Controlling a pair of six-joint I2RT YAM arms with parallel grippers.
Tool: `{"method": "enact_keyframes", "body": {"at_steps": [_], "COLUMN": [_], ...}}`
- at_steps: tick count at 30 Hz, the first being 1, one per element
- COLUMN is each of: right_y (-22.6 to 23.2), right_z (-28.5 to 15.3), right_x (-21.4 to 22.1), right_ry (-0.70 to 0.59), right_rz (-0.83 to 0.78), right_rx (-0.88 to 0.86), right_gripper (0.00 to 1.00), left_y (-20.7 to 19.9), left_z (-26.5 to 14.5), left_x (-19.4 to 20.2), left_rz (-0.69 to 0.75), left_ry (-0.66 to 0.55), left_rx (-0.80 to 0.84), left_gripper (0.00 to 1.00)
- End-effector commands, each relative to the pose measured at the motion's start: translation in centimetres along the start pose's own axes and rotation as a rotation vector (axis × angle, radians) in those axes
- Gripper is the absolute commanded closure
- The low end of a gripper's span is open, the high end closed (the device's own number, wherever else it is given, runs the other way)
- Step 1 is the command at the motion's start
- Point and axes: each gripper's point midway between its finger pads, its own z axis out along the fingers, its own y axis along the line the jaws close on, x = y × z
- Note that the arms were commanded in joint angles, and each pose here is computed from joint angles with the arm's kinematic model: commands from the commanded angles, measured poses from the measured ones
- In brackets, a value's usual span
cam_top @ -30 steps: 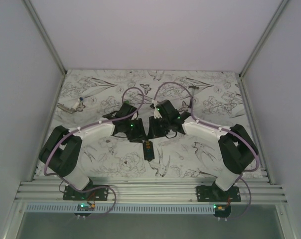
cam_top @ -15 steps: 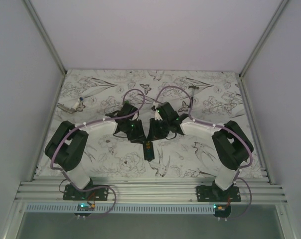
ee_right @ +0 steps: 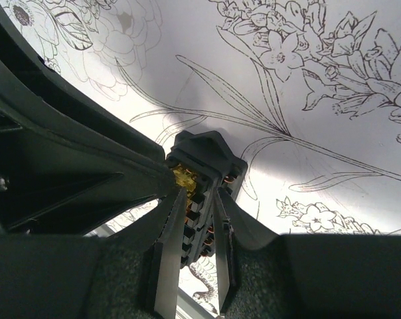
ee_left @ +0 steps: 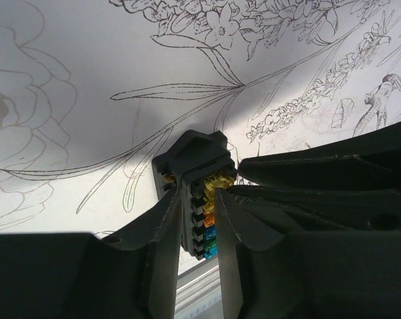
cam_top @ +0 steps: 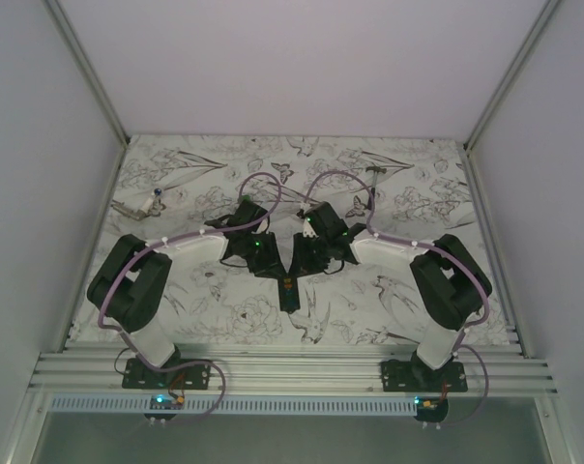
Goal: Snap on the fuse box
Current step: Adjust the fuse in the fuse box base.
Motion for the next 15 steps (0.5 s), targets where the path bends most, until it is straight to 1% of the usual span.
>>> {"method": "enact_keyframes", "body": {"at_steps": [1,6,13,15], "right_y": [0.1,0.2,-0.8,-1.1], "right_z": [0.1,0.7,1.7,2.0], "right_x": [-0.9,-0.6,1.5,2.4], "right_ry": [-0.027,-0.003,0.102,0.134], "right_rz": [0.023,0.03,0.017,0.007], "right_rx": [-0.01,-0.023,0.007,0.027], "right_gripper": [0.72,0.76,0.87,0.88], "left_y": [0.6,0.8,2.0,2.6], "left_z": [0.4,0.7,1.6,2.0], "left_x": [0.7,0.9,2.4,3.1], "left_rz": [-0.022,-0.029,-0.055,-0.064], "left_ry": [0.034,0.05,0.092,0.111], "left_rx": [-0.01,-0.012,-0.037,-0.047], "left_gripper": [0.73,0.75,0.81,0.84]}}
